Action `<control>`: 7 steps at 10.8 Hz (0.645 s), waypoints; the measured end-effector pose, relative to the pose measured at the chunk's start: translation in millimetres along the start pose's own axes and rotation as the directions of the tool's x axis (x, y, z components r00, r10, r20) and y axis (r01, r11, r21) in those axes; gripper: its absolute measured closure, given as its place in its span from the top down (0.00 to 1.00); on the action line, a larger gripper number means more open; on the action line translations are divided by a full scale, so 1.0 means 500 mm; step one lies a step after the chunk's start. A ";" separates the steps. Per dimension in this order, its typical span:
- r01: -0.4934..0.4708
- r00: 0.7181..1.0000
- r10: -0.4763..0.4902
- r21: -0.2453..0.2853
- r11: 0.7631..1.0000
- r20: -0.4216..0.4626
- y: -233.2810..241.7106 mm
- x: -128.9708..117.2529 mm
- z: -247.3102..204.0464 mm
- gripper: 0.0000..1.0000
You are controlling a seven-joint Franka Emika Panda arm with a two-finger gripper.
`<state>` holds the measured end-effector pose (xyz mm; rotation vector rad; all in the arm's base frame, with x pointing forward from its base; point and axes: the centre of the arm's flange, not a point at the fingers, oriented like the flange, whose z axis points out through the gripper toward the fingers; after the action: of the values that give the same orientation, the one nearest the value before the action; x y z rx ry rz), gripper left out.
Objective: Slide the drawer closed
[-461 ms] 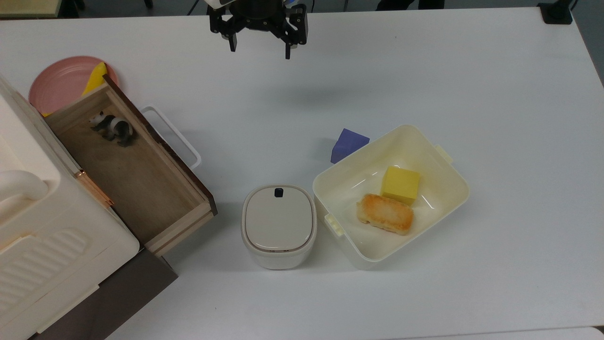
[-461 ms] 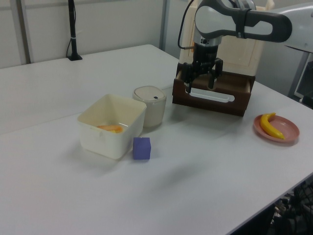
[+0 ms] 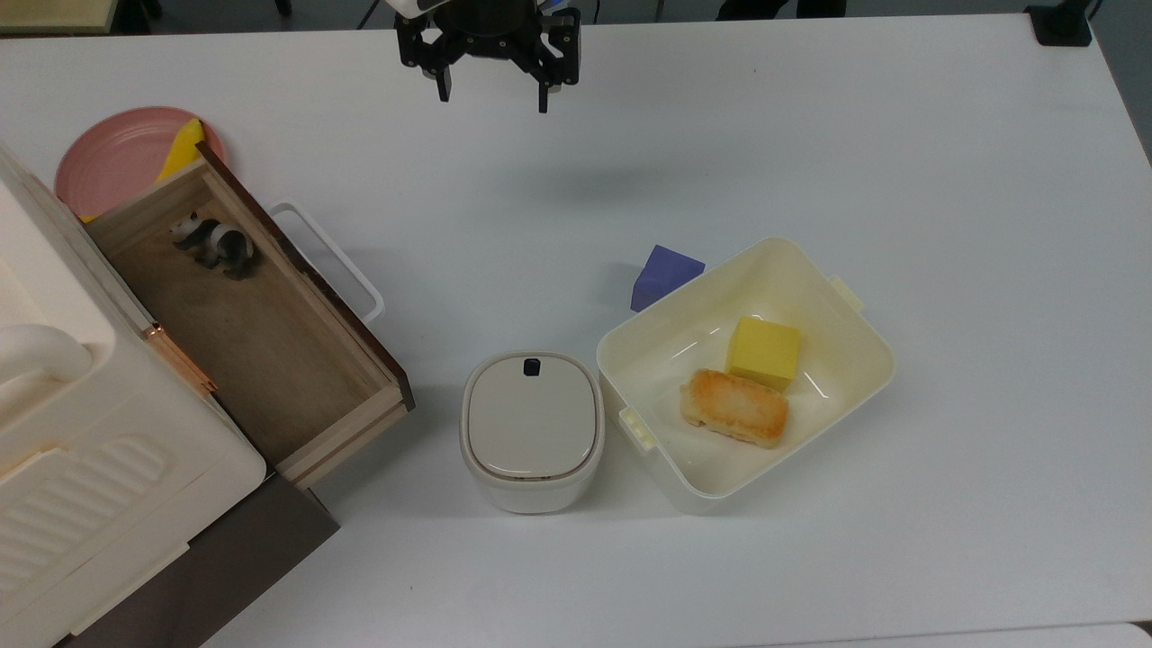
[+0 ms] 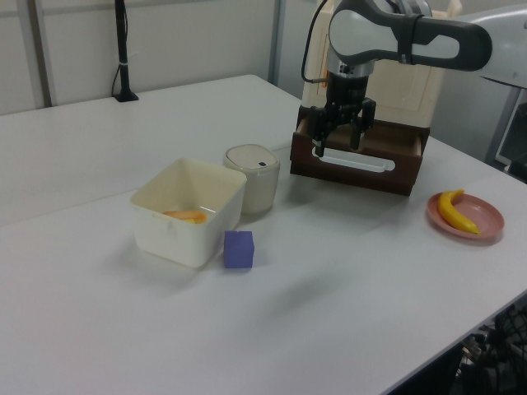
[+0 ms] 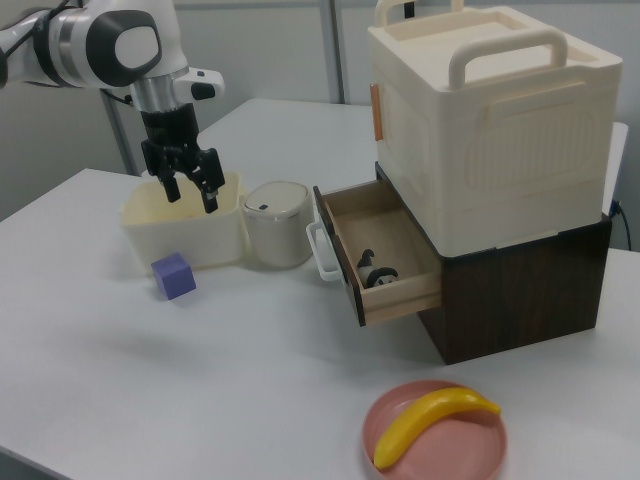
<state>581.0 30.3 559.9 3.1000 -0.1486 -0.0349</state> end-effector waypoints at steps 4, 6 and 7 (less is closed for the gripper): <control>0.003 1.000 -0.003 0.000 1.000 0.000 0.000 0.000 0.000 0.36; -0.006 1.000 0.006 0.000 1.000 0.000 0.001 0.000 0.000 0.02; -0.038 0.999 0.038 0.000 0.999 0.001 0.003 0.000 0.001 0.01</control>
<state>581.0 28.8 559.3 3.0964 -0.2081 -0.0357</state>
